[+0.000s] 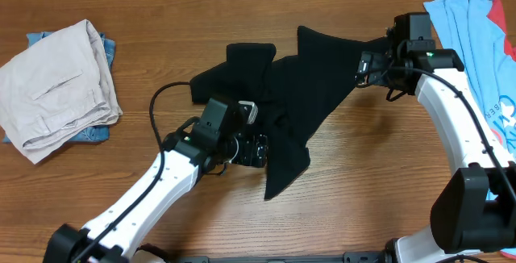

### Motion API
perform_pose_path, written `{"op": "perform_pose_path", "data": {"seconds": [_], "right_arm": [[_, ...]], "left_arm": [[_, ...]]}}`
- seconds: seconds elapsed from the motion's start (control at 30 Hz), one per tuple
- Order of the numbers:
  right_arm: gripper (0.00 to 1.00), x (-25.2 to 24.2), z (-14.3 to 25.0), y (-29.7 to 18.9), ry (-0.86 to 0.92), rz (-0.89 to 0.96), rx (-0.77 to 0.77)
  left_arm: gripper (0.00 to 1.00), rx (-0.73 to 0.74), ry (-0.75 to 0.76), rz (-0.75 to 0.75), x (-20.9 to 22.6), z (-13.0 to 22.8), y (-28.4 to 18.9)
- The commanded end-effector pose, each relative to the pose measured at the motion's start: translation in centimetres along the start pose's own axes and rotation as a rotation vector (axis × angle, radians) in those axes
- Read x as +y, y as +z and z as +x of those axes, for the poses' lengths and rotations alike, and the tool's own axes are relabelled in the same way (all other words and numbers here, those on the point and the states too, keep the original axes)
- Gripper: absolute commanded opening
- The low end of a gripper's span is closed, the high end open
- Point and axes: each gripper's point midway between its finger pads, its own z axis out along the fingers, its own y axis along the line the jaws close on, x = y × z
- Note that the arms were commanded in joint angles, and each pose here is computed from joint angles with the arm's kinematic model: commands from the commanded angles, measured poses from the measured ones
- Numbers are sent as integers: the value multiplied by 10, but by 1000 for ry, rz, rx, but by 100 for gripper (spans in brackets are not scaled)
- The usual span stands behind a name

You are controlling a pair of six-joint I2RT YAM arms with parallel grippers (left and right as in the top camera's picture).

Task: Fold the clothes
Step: 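Grasp the shirt's left edge with the left gripper and pull left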

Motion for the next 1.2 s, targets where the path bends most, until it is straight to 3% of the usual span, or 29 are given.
{"op": "perform_pose_path", "data": {"seconds": [0.0, 0.27, 0.4, 0.43, 0.63, 0.87, 0.97, 1.17], "right_arm": [[100, 2, -9, -15, 16, -17, -41], [100, 1, -6, -15, 15, -14, -31], [100, 1, -7, -15, 15, -15, -33], [100, 1, -6, -15, 15, -15, -33], [100, 1, -7, -15, 15, -15, -34], [100, 1, -7, -15, 15, -14, -35], [100, 1, -5, -15, 14, -13, -27], [100, 0, 1, -14, 13, -10, -3]], "left_arm": [[82, -12, -11, 43, -8, -11, 13], [55, 46, 18, 149, -27, -3, 46], [17, 32, 30, 171, -32, -7, 46], [12, 21, 35, 179, -34, -9, 45], [4, -72, 79, 215, -47, -29, 21], [4, -235, 80, 206, -46, -55, -43], [4, -317, 15, 93, -14, -65, -73], [4, -615, -244, -235, 94, -82, -176]]}}
